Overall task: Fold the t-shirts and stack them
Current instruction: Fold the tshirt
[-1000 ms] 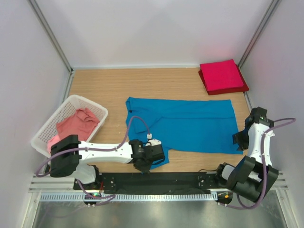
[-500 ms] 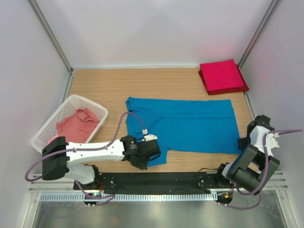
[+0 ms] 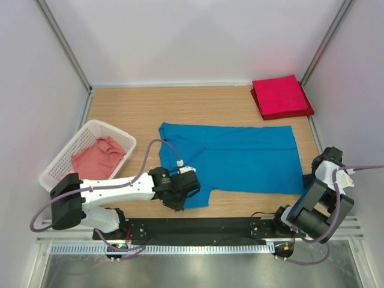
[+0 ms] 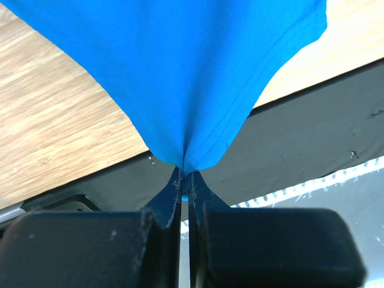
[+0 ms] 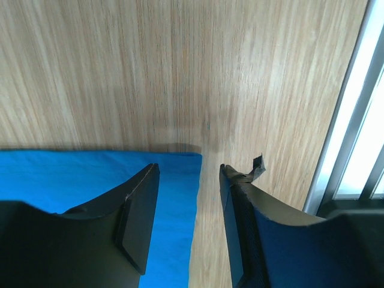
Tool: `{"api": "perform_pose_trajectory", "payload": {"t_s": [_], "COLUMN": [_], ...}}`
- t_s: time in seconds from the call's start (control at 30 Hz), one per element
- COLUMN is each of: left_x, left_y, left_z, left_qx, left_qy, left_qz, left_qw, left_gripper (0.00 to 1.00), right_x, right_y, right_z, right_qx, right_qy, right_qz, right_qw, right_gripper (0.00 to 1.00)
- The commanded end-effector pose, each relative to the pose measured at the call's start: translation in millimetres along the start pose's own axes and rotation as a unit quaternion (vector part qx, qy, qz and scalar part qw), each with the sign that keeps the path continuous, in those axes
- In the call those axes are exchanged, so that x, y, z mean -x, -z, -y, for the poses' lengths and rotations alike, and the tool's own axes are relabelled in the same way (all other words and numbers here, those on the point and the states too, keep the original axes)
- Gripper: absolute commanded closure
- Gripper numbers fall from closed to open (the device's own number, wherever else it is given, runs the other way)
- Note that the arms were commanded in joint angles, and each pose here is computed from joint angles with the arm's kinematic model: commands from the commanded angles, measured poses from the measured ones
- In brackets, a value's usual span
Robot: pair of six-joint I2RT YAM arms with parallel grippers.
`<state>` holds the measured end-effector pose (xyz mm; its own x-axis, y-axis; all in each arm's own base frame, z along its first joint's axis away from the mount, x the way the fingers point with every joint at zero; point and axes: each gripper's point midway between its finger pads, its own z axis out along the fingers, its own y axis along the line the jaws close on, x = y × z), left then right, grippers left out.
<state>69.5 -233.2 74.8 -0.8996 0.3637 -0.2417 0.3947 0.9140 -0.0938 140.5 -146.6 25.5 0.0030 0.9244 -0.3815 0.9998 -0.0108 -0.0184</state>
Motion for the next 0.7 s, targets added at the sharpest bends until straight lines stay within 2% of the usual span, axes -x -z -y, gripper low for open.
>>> {"api": "perform_pose_trajectory", "payload": {"t_s": [0.0, 0.2, 0.4, 0.6, 0.63, 0.67], "left_x": [13, 23, 27, 30, 32, 33], "left_y": [15, 19, 20, 21, 21, 21], "left_z": [6, 5, 6, 4, 3, 3], "left_qx": [-0.022, -0.032, -0.035, -0.033, -0.033, -0.034], "left_qy": [0.0, 0.014, 0.013, 0.014, 0.018, 0.023], "left_qz": [0.015, 0.024, 0.028, 0.03, 0.032, 0.034], "left_qw": [1.0, 0.999, 0.999, 0.999, 0.999, 0.999], "left_gripper": [1.0, 1.0, 1.0, 1.0, 1.0, 1.0], "right_x": [7, 5, 6, 1, 1, 1], "right_y": [-5, -2, 2, -9, -10, -11], "right_z": [-1, 3, 8, 6, 6, 6], "right_qx": [-0.008, -0.015, -0.005, -0.025, -0.028, -0.029], "right_qy": [-0.006, -0.013, -0.026, -0.023, -0.021, -0.015], "right_qz": [0.011, 0.009, 0.028, 0.009, 0.007, 0.004], "right_qw": [1.0, 1.0, 0.999, 0.999, 0.999, 0.999], "right_gripper": [0.5, 0.54, 0.5, 0.49, 0.55, 0.57]}}
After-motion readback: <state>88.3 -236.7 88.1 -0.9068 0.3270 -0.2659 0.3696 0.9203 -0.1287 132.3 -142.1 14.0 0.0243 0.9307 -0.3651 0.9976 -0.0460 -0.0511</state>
